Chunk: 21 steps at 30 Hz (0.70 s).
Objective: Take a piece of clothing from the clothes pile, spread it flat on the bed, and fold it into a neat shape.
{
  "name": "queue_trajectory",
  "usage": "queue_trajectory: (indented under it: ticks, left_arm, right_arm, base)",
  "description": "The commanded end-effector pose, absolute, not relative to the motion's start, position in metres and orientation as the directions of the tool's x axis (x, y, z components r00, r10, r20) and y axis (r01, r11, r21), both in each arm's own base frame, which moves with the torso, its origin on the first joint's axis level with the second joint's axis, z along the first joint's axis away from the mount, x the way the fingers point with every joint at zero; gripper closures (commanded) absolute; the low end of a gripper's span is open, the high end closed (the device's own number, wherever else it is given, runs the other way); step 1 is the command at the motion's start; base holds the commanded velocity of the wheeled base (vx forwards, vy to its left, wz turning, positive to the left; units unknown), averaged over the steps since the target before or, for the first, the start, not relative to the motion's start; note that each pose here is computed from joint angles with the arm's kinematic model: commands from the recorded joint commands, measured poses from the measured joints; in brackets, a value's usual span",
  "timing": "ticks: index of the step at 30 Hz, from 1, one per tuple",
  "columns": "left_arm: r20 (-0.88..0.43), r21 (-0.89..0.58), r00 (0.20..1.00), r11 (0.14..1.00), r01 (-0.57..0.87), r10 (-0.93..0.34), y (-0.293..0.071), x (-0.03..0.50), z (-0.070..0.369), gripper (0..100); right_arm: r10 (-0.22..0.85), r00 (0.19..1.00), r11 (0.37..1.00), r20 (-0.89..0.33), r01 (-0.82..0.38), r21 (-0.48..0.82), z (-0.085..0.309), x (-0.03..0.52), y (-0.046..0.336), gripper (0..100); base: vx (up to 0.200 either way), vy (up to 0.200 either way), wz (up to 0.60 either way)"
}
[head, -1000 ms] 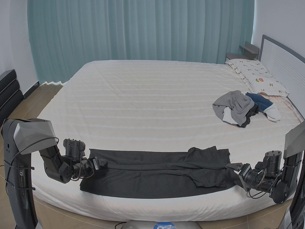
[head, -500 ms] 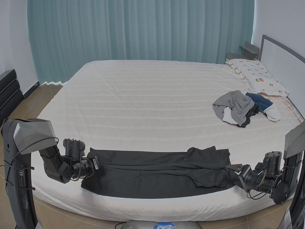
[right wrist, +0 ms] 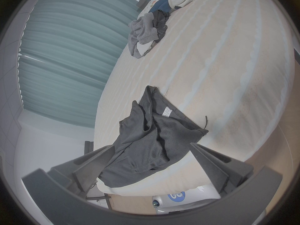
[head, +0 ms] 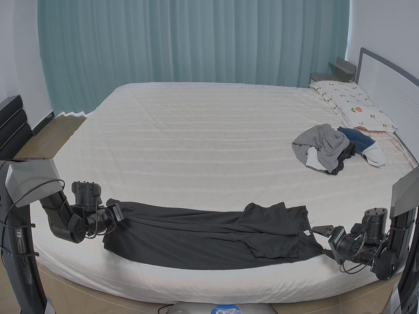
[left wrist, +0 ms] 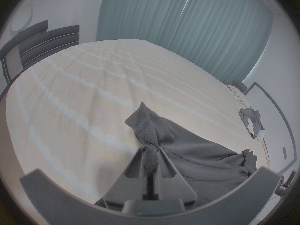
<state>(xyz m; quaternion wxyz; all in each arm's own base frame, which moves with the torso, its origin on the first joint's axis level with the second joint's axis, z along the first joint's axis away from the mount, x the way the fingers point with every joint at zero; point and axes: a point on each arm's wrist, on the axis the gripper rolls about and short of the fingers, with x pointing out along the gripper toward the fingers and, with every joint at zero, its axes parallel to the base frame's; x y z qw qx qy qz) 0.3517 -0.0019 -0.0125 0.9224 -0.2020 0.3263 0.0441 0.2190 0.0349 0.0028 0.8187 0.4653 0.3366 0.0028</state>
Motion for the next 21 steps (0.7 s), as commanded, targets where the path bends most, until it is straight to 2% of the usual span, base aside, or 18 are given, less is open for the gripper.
queue_trajectory:
  ticks: [1, 10, 18, 21]
  left_arm:
    - [-0.590, -0.353, 0.807, 0.908, -0.224, -0.031, 0.008, 0.355, -0.001, 100]
    - [-0.575, -0.367, 0.816, 0.909, -0.199, -0.053, -0.002, 0.360, -0.002, 100]
    - [-0.581, -0.370, 0.812, 0.907, -0.201, -0.057, -0.004, 0.358, -0.003, 100]
    - [-0.583, -0.370, 0.811, 0.907, -0.202, -0.057, -0.004, 0.358, -0.003, 100]
  right_arm:
    - [0.319, 0.779, 0.565, -0.539, 0.300, 0.768, 0.004, 0.220, 0.035, 0]
    - [0.319, 0.778, 0.566, -0.542, 0.302, 0.767, 0.003, 0.219, 0.035, 0]
    - [0.320, 0.776, 0.567, -0.543, 0.302, 0.766, 0.003, 0.219, 0.035, 0]
    - [0.320, 0.776, 0.567, -0.543, 0.302, 0.766, 0.003, 0.219, 0.035, 0]
  base:
    - [0.000, 0.000, 0.00]
    - [0.000, 0.000, 0.00]
    - [-0.200, 0.000, 0.00]
    - [0.000, 0.000, 0.00]
